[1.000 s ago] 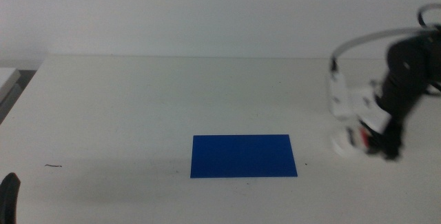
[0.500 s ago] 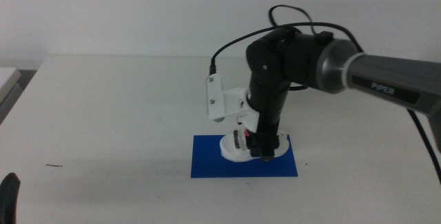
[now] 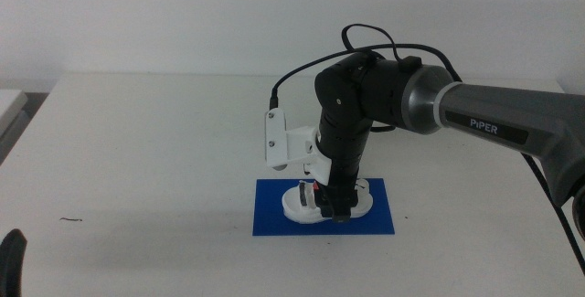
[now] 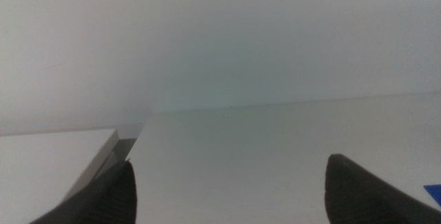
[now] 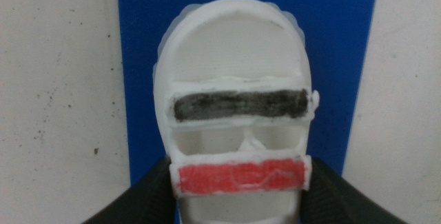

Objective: Use one arm to grab the shoe from the table and place it on the mat.

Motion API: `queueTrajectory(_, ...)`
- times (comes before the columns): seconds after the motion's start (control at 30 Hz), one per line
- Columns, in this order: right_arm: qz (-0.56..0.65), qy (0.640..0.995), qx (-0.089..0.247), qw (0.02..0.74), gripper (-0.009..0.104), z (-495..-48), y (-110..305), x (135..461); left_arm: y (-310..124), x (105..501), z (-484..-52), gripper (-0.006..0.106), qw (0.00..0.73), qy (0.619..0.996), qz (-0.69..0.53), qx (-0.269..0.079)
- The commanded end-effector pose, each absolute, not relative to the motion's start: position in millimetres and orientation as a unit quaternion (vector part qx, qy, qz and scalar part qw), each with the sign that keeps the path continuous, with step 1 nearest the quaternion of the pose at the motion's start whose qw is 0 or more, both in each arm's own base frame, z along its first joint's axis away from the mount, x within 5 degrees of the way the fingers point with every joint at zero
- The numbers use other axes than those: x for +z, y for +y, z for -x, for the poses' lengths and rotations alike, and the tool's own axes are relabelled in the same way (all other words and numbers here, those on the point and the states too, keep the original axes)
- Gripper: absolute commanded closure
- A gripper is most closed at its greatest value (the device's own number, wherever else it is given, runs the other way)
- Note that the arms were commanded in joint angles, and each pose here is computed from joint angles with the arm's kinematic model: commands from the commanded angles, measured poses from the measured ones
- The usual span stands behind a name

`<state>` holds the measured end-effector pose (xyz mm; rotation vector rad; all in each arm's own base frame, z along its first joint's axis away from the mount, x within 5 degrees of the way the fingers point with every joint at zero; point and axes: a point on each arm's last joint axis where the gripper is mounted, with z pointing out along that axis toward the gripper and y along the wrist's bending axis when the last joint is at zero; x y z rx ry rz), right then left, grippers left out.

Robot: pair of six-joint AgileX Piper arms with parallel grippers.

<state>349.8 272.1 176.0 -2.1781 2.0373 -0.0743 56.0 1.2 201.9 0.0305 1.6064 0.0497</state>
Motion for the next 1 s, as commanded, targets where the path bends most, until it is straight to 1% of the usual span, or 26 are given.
queueTrajectory(0.0, 0.725, 0.683, -0.024, 0.088, 0.095, -351.1, 274.5, 176.2, 1.0, 202.7, -56.4, 0.007, 0.697, 0.717, -0.012, 0.020)
queueTrajectory(0.03, 0.723, 0.685, -0.022, 0.088, 0.093, -351.1, 274.9, 175.5, 1.0, 202.7, -56.4, 0.007, 0.697, 0.717, -0.012, 0.020)
queueTrajectory(0.1, 0.717, 0.690, -0.022, 0.095, 0.080, -352.6, 276.0, 173.8, 1.0, 202.7, -56.4, 0.007, 0.697, 0.717, -0.012, 0.020)
queueTrajectory(0.23, 0.714, 0.691, -0.022, 0.108, 0.048, -353.9, 277.6, 175.3, 1.0, 202.7, -56.4, 0.007, 0.697, 0.717, -0.012, 0.020)
queueTrajectory(0.3, 0.694, 0.708, -0.020, 0.129, 0.033, -355.9, 278.3, 181.3, 1.0, 202.7, -56.4, 0.007, 0.697, 0.717, -0.012, 0.020)
queueTrajectory(0.37, 0.670, 0.728, -0.022, 0.145, 0.023, -355.8, 277.2, 191.0, 1.0, 202.7, -56.4, 0.007, 0.697, 0.717, -0.012, 0.020)
queueTrajectory(0.4, 0.653, 0.741, -0.021, 0.156, 0.021, -354.7, 274.8, 201.3, 1.0, 202.7, -56.4, 0.007, 0.697, 0.717, -0.012, 0.020)
queueTrajectory(0.43, 0.637, 0.753, -0.019, 0.164, 0.020, -352.8, 270.9, 209.6, 1.0, 202.7, -56.4, 0.007, 0.697, 0.717, -0.012, 0.020)
queueTrajectory(0.5, 0.601, 0.773, -0.019, 0.200, 0.020, -344.3, 252.6, 240.0, 1.0, 202.7, -56.4, 0.007, 0.697, 0.717, -0.012, 0.020)
queueTrajectory(0.53, 0.584, 0.778, -0.022, 0.230, 0.020, -337.1, 240.0, 261.6, 1.0, 202.7, -56.4, 0.007, 0.697, 0.717, -0.012, 0.020)
queueTrajectory(0.6, 0.523, 0.797, -0.022, 0.300, 0.020, -316.0, 203.2, 297.5, 1.0, 202.7, -56.4, 0.007, 0.697, 0.717, -0.012, 0.020)
queueTrajectory(0.63, 0.480, 0.811, -0.017, 0.334, 0.020, -306.6, 184.2, 310.0, 1.0, 202.7, -56.4, 0.007, 0.697, 0.717, -0.012, 0.020)
queueTrajectory(0.7, 0.387, 0.820, -0.004, 0.421, 0.021, -275.7, 140.4, 330.9, 1.0, 202.7, -56.4, 0.007, 0.697, 0.717, -0.012, 0.020)
queueTrajectory(0.8, 0.273, 0.807, 0.000, 0.524, 0.022, -228.3, 81.9, 339.3, 1.0, 202.7, -56.4, 0.007, 0.697, 0.717, -0.012, 0.020)
queueTrajectory(0.9, 0.182, 0.791, -0.017, 0.584, 0.023, -178.4, 36.6, 328.9, 1.0, 202.7, -56.4, 0.007, 0.697, 0.717, -0.012, 0.020)
queueTrajectory(0.97, 0.128, 0.788, -0.038, 0.601, 0.023, -153.9, 15.3, 317.7, 1.0, 202.7, -56.4, 0.007, 0.697, 0.717, -0.012, 0.020)
